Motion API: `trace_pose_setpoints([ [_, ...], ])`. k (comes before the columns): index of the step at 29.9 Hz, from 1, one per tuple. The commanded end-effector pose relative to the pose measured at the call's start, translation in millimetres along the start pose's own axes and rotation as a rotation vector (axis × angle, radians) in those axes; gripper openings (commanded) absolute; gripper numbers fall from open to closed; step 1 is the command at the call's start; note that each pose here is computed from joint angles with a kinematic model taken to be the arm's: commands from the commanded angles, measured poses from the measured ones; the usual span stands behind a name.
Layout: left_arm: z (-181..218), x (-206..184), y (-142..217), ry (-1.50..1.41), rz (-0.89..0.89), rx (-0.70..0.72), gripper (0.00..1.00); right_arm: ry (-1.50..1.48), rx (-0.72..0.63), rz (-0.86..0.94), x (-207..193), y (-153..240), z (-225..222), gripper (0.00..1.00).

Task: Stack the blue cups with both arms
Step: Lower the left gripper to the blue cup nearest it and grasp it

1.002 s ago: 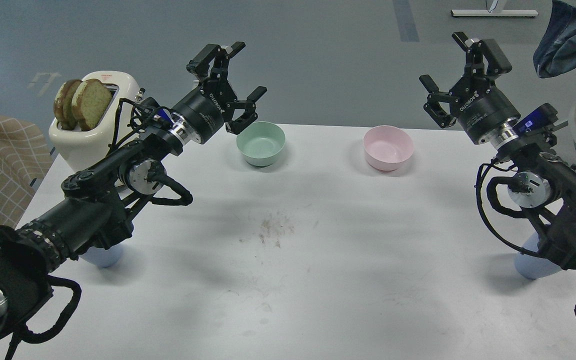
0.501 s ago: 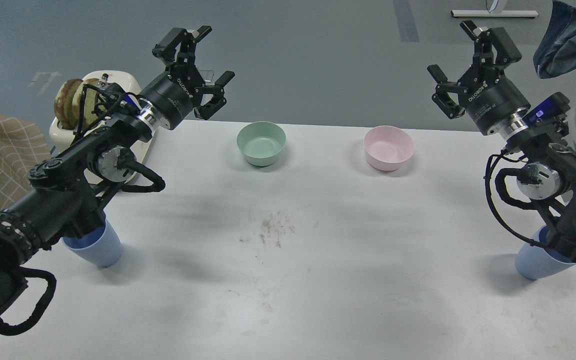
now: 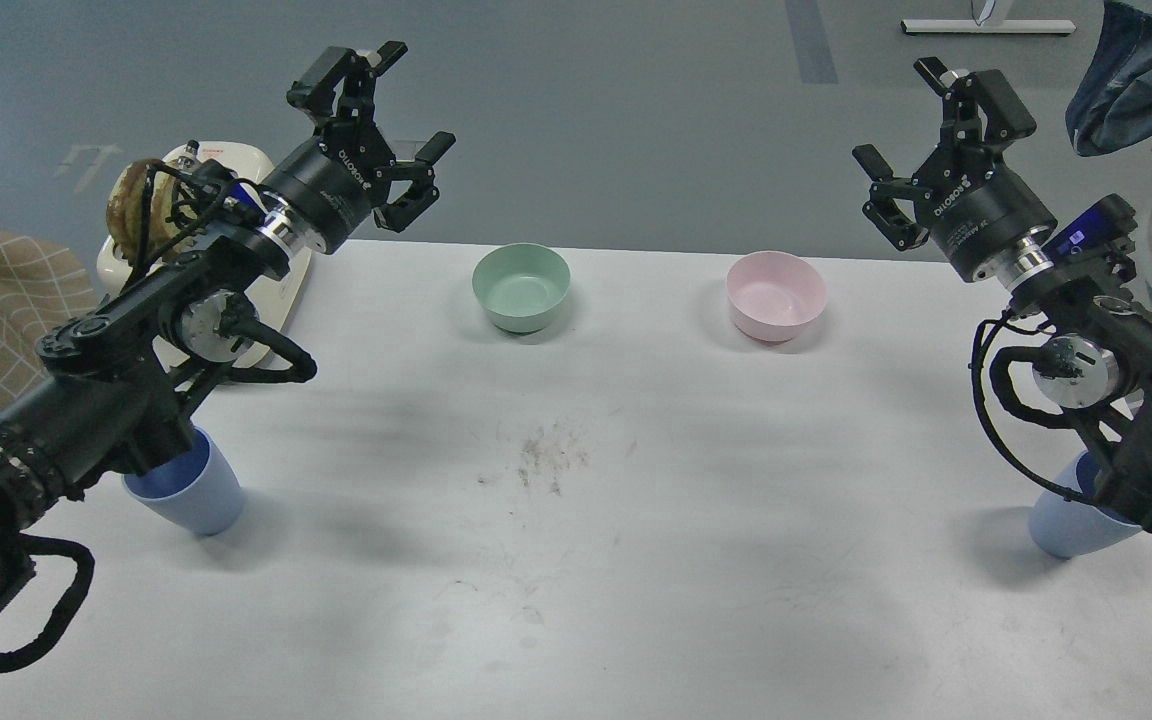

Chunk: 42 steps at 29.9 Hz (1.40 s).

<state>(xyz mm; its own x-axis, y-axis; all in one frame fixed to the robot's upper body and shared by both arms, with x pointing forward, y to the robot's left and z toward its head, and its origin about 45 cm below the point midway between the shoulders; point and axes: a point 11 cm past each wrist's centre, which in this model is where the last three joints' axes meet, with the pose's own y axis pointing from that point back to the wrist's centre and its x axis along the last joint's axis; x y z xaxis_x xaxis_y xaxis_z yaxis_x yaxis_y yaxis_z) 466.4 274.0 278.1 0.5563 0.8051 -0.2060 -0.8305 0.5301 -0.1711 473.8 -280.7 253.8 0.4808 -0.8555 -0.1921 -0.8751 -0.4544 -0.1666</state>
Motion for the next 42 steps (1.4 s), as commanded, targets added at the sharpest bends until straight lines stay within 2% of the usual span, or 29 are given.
trace_pose_setpoints([
  [1, 27, -10, 7, -0.223, -0.121, 0.052, 0.98, 0.002, 0.001, -0.001, 1, 0, -1, 1.0],
  [3, 47, -17, 21, -0.426, -0.216, 0.105, 0.98, 0.003, 0.001, 0.0, 1, 0, -2, 1.0],
  [6, 59, -21, 34, -0.555, -0.273, 0.146, 0.98, 0.002, 0.0, 0.001, 1, 1, -1, 1.0],
  [14, 126, -31, 98, -1.045, -0.442, 0.268, 0.98, 0.009, -0.002, 0.005, 5, 5, -3, 1.0],
  [22, 167, -23, 158, -1.246, -0.432, 0.469, 0.98, 0.013, -0.002, 0.007, 7, 6, -4, 1.0],
  [27, 152, -7, 193, -1.212, -0.42, 0.626, 0.98, 0.011, -0.003, 0.003, 6, 6, -3, 1.0],
  [30, 123, 1, 217, -1.136, -0.439, 0.731, 0.98, 0.007, -0.011, 0.007, 6, 10, 1, 1.0],
  [36, 89, 13, 245, -1.151, -0.443, 0.823, 0.98, 0.006, -0.02, 0.016, 10, 15, 4, 1.0],
  [42, 72, 25, 258, -1.227, -0.457, 0.871, 0.98, -0.002, -0.026, 0.008, 6, 19, 9, 1.0],
])
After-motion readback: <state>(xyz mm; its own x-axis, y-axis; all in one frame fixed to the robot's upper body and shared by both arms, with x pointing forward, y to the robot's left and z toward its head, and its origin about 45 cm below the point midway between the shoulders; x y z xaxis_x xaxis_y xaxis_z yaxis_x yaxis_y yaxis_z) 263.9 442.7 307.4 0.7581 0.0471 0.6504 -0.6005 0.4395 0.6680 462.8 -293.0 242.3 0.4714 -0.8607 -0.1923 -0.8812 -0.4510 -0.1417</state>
